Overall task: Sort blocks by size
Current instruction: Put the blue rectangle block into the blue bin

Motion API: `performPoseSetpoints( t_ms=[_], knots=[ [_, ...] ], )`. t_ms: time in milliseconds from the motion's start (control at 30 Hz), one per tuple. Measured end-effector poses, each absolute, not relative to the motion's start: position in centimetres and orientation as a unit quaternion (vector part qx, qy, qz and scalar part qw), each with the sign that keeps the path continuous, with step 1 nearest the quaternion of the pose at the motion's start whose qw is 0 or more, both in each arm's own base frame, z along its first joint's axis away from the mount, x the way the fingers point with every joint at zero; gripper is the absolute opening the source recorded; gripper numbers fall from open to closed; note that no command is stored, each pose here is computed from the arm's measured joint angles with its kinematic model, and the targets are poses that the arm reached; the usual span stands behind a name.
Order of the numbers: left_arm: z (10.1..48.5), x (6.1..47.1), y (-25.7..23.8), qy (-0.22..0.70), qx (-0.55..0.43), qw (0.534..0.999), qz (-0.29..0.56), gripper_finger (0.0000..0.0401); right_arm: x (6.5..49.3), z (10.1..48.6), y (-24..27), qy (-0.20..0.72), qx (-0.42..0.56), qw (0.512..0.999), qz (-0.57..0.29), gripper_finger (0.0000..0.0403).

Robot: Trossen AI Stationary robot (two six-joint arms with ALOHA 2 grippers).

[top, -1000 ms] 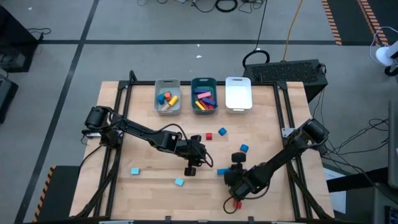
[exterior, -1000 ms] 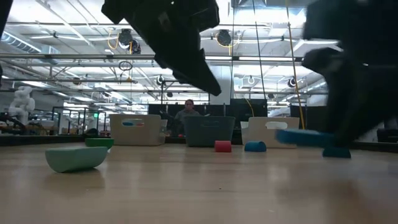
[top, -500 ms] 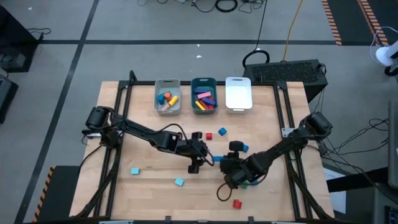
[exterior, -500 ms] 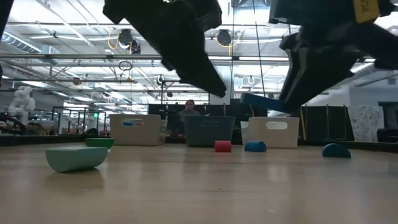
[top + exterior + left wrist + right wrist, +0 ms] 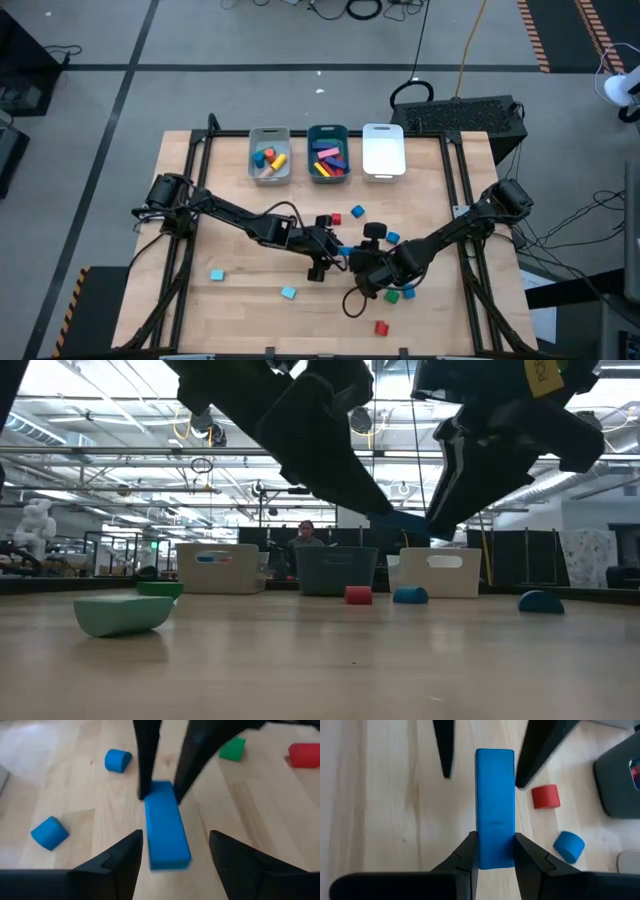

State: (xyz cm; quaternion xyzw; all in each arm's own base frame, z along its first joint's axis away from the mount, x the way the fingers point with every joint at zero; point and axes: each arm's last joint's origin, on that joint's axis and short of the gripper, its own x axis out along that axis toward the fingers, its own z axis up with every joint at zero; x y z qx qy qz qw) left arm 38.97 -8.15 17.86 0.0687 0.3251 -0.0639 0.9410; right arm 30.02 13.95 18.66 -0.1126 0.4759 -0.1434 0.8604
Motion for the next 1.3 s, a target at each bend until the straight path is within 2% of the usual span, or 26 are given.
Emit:
performPoseSetpoints(
  t_ms=[167, 467, 600, 733, 1000, 1167, 1300],
  knots=[
    [17.9, 39.0, -8.0, 0.325, 0.077, 0.942, -0.041, 0.0210, 30.2, 18.7, 14.1, 0.468, -0.111, 0.866, -0.140, 0.0077],
    [17.8, 39.0, -8.0, 0.326, 0.077, 0.941, -0.041, 0.0112, 30.3, 18.8, 14.1, 0.462, -0.108, 0.868, -0.146, 0.0078],
    [17.8, 39.0, -7.7, 0.326, 0.081, 0.941, -0.031, 0.0112, 30.2, 18.7, 14.0, 0.463, -0.100, 0.867, -0.155, 0.0092],
    [18.4, 38.9, -6.3, 0.335, 0.087, 0.938, -0.009, 0.0112, 29.6, 18.7, 13.5, 0.473, -0.068, 0.854, -0.204, 0.0132],
    [20.4, 38.5, 0.3, 0.343, 0.070, 0.933, 0.087, 0.0112, 26.8, 17.0, 13.2, 0.528, -0.019, 0.803, -0.274, 0.0206],
    [22.0, 37.8, 6.5, 0.331, 0.068, 0.930, 0.147, 0.0112, 25.8, 15.1, 13.3, 0.518, 0.009, 0.808, -0.282, 0.0216],
    [22.8, 37.2, 11.4, 0.333, 0.053, 0.931, 0.141, 0.0112, 25.3, 13.8, 13.1, 0.508, 0.022, 0.814, -0.280, 0.0212]
  ],
)
